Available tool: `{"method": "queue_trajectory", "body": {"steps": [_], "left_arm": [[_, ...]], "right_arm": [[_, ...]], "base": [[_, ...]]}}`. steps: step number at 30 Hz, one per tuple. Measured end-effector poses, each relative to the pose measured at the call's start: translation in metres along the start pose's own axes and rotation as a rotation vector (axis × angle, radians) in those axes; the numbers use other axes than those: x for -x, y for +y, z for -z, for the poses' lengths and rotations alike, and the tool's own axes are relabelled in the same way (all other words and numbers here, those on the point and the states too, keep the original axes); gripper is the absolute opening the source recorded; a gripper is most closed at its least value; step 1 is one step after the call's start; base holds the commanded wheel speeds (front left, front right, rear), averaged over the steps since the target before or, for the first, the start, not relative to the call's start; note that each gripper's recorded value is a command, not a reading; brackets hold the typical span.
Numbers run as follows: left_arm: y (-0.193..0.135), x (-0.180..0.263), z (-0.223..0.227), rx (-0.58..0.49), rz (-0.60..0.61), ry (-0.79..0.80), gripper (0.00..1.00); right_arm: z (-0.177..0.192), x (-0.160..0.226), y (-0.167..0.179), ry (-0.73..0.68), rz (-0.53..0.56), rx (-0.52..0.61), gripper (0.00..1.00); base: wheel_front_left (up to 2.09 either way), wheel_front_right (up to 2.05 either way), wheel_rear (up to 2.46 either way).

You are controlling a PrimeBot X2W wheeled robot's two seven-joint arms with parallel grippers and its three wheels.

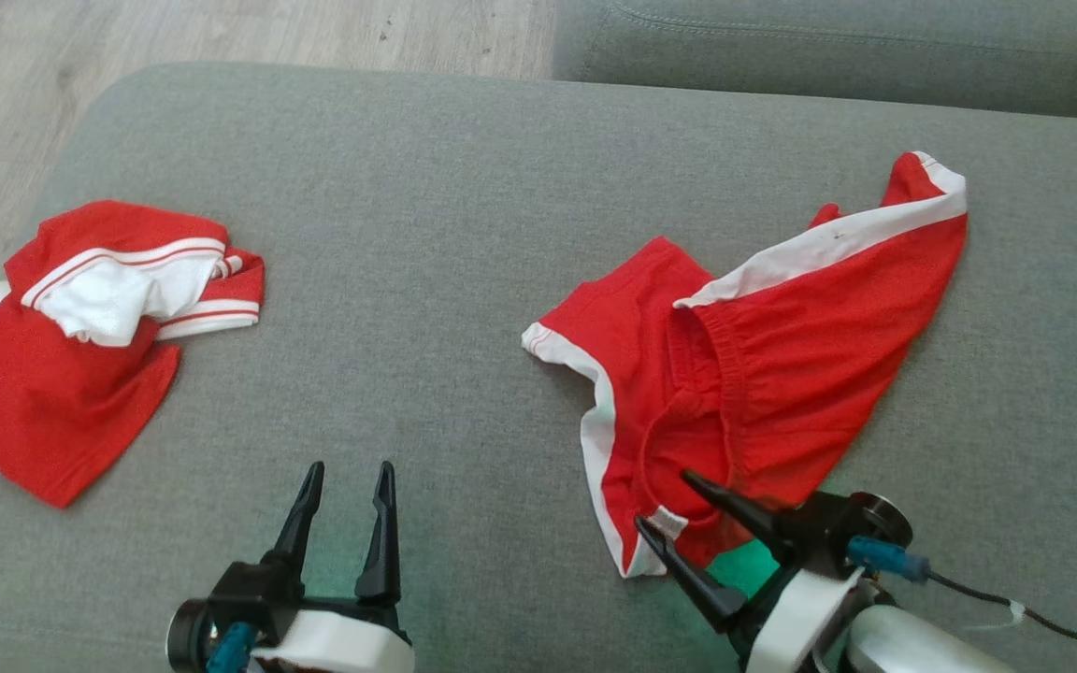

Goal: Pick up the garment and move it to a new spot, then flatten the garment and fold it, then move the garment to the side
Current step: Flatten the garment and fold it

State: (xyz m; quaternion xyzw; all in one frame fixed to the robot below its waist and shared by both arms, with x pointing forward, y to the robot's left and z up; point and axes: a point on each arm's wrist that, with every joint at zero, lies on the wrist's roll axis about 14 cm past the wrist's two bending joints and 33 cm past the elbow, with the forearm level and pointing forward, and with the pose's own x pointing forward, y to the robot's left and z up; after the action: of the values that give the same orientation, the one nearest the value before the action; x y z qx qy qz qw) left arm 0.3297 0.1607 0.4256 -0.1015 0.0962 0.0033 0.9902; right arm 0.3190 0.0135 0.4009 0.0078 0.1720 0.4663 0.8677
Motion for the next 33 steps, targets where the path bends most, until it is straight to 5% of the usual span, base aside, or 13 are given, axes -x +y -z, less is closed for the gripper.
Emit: {"method": "queue_trajectory", "body": {"steps": [11, 13, 14, 16, 22, 29, 33], "left_arm": [[-0.001, 0.002, 0.004, 0.016, 0.001, 0.013, 1.0], [-0.001, 0.002, 0.005, 0.017, -0.002, 0.015, 1.0], [0.0, 0.002, 0.005, 0.018, -0.004, 0.015, 1.0], [0.001, 0.003, 0.005, 0.018, -0.008, 0.014, 1.0], [0.005, 0.008, 0.006, 0.02, -0.021, 0.013, 1.0], [0.005, 0.012, 0.003, 0.021, -0.022, 0.0, 1.0], [0.003, 0.018, 0.01, 0.023, -0.017, 0.019, 1.0]], "right_arm": [[0.014, 0.002, 0.0, 0.129, -0.069, 0.088, 0.96], [0.022, 0.001, -0.002, 0.183, -0.075, 0.111, 0.73], [0.025, 0.0, -0.003, 0.205, -0.08, 0.123, 0.42], [0.03, 0.0, -0.002, 0.246, -0.09, 0.14, 0.0], [0.022, -0.004, 0.004, 0.225, -0.113, 0.146, 0.0], [-0.09, -0.026, -0.023, -0.165, 0.002, 0.015, 0.0], [-0.119, -0.008, -0.064, -0.271, 0.137, -0.046, 0.0]], "base": [[0.0, 0.0, 0.0], [0.0, 0.0, 0.0], [0.0, 0.0, 0.0], [0.0, 0.0, 0.0], [0.0, 0.0, 0.0], [0.0, 0.0, 0.0], [0.0, 0.0, 0.0]]}}
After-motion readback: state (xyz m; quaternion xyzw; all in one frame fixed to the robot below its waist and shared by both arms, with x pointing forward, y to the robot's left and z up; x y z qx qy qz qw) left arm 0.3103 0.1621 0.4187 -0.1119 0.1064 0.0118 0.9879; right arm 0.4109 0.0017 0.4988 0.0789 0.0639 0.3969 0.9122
